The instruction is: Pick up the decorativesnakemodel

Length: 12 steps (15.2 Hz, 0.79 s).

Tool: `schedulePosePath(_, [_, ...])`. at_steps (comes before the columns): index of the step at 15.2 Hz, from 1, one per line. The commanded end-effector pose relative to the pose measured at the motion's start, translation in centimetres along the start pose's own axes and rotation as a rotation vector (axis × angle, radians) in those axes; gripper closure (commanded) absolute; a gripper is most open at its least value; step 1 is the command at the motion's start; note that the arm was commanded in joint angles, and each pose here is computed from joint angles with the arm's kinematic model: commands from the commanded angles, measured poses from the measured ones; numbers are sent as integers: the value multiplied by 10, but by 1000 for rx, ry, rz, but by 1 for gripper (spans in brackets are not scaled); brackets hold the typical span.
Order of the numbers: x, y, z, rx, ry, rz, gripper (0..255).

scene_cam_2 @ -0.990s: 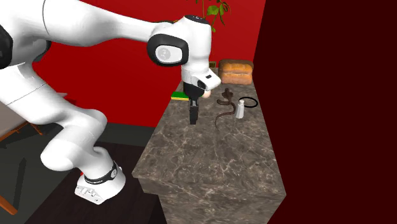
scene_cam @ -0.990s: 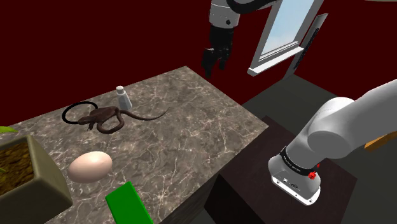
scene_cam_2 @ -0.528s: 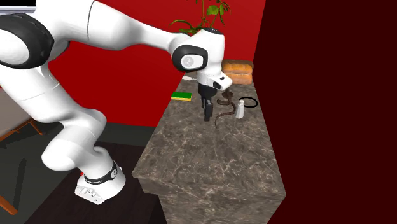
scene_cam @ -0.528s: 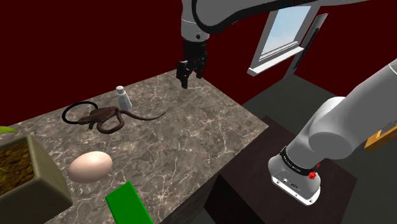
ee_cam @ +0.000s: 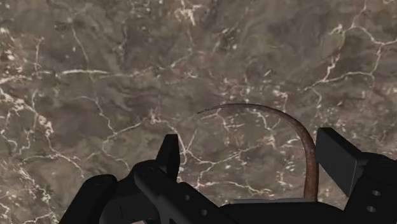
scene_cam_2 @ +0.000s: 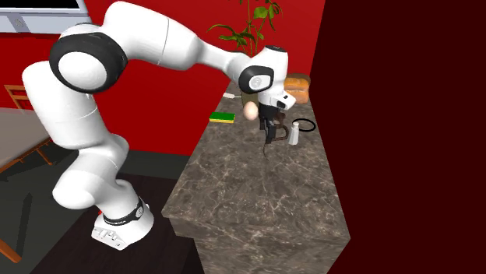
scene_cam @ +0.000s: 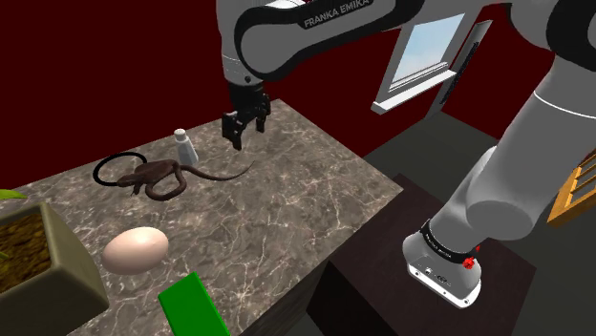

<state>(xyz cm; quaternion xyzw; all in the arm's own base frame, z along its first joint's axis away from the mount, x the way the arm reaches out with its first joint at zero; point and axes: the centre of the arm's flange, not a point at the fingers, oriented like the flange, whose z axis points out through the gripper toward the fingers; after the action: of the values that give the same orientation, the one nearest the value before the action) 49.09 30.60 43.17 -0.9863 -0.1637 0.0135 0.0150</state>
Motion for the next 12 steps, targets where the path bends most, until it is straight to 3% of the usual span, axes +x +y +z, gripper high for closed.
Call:
schedulePosePath(1, [14, -18, 10, -4, 3, -18, 0])
schedulePosePath(10, [85, -99, 60, -22, 18, -99, 0])
schedulePosePath(12, [86, -101, 66, -22, 18, -100, 0])
